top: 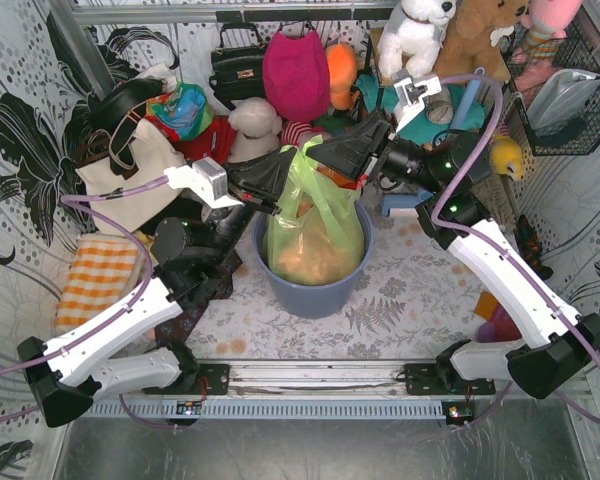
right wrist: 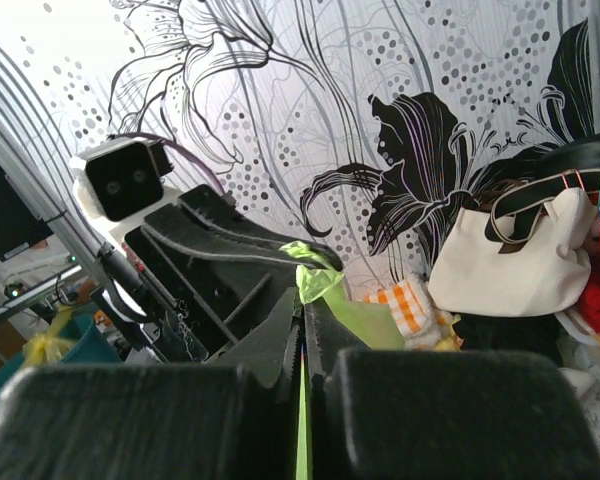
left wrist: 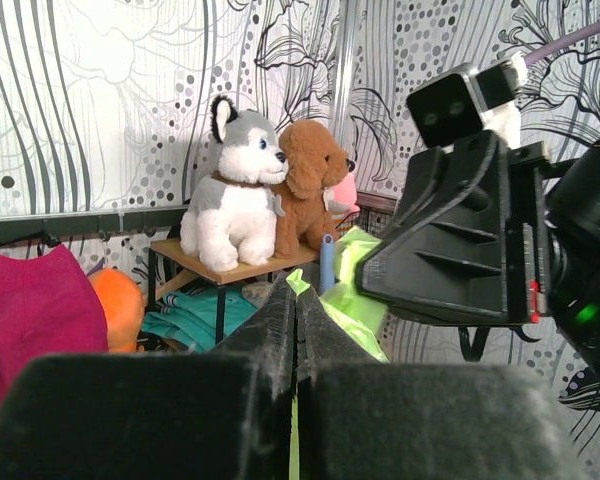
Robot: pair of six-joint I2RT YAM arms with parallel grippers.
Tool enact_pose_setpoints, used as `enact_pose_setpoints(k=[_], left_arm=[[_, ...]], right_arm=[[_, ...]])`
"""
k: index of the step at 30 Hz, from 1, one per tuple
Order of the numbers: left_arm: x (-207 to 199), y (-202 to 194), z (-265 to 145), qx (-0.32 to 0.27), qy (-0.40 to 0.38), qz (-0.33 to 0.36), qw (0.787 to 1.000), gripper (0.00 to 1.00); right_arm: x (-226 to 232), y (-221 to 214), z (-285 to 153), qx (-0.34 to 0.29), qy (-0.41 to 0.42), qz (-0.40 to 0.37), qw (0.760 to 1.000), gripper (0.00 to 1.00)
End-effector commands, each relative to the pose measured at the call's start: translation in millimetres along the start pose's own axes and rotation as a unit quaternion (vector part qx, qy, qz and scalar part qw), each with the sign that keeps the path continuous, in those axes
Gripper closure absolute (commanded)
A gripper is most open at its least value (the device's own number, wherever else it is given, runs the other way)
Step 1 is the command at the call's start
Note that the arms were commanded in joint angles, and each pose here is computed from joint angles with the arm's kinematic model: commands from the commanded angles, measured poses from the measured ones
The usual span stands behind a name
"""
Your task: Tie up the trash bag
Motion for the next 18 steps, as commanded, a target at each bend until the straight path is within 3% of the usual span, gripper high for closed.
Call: enact_pose_setpoints(k=[1,18], left_arm=[[2,17,5,-0.029,0.015,0.003,0.999,1.00],[3,16,6,-0.022,0.018,0.000,1.000,1.00]], right_arm=[[19,9,-6,-0.011,0.047,-0.043,0.998,1.00],[28,-18,-12,0.084,0.064,-0.043,0.994,1.00]])
Point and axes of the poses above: each gripper's point midway between its finger pads, its own z axis out along the fingers, its own x axis along the line the jaws close on, y = z × x, the point moved 7 cm from there along -z, back along the fingers, and after that the axes turned 14 degrees about -z, right-handed, at the moved point
